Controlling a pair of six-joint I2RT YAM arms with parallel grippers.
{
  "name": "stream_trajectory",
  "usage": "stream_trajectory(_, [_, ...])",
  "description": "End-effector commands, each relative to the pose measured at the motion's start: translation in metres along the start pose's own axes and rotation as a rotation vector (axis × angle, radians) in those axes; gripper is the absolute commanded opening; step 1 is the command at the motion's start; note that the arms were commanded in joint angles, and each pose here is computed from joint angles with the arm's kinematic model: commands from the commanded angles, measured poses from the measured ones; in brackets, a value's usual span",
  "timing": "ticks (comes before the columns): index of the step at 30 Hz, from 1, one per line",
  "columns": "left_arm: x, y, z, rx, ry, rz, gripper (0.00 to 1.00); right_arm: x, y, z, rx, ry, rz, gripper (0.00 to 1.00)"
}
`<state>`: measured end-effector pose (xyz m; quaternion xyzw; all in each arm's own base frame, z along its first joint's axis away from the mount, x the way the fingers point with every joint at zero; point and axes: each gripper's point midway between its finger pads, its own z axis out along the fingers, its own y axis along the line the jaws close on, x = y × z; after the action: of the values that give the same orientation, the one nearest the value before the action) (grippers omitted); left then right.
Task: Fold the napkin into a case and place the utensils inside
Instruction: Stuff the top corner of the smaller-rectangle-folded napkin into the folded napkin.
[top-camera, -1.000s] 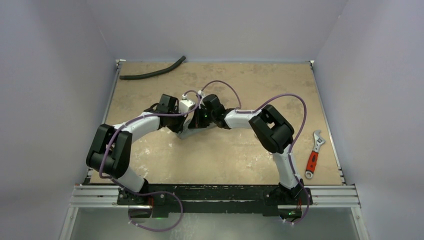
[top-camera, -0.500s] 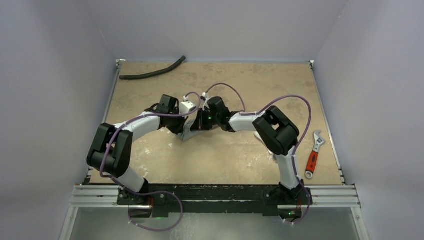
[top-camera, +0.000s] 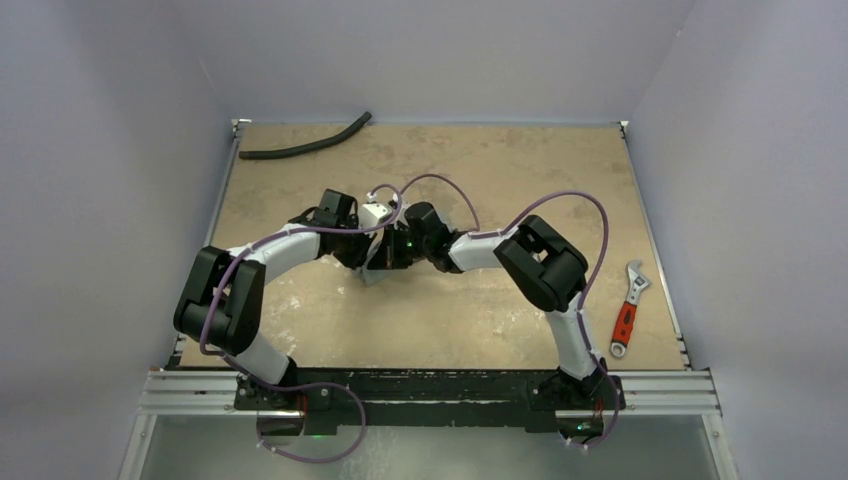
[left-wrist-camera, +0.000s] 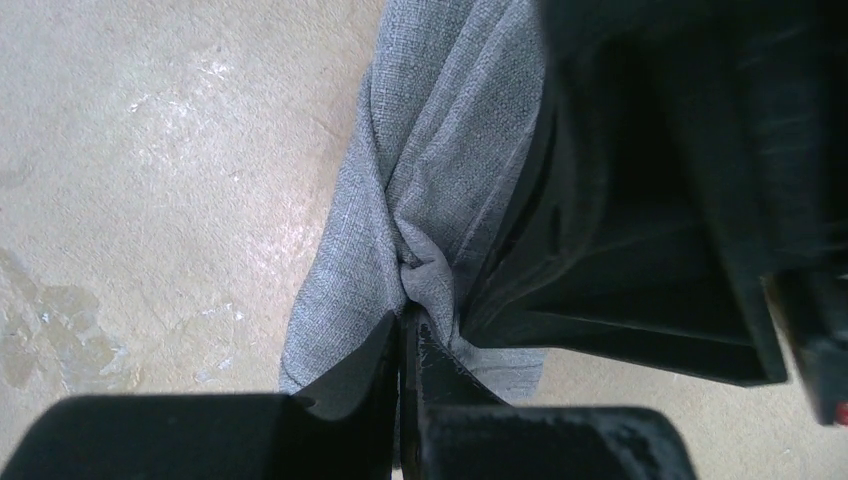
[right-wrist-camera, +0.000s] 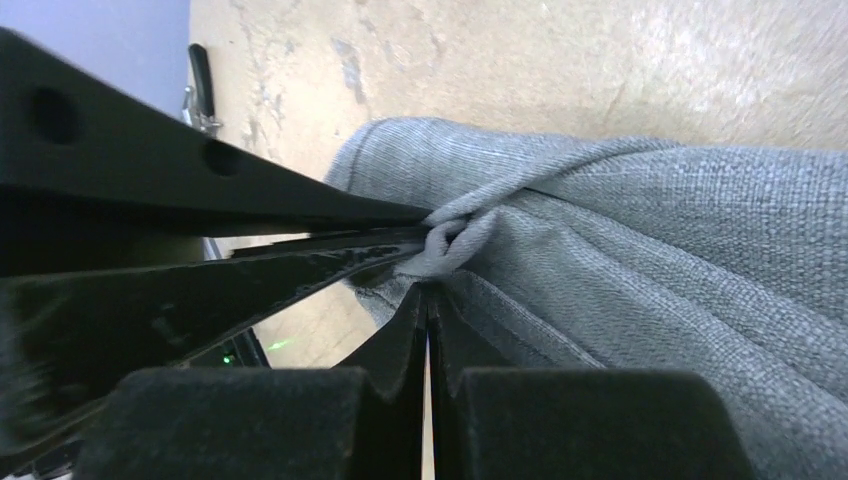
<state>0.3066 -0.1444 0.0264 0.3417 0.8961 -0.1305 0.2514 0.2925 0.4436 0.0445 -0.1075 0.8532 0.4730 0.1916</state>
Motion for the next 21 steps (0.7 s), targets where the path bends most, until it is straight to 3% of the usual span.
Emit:
stream_trajectory(1, [-0.006,-0.006,-0.005,0.036,-0.017,0.000,0.00,-0.006,0.007,0.010,-0.030,-0.015,0.001,0.00])
stream_trajectory(10, [-0.010,-0.014,-0.009,0.081,-0.013,0.014,0.00,-0.016,-0.012,0.016,0.055,-0.057,0.012,0.00])
stream_trajectory(21, [-0.028,-0.019,-0.022,0.118,-0.033,0.012,0.00,0.009,-0.064,0.022,0.197,-0.008,0.057,0.00])
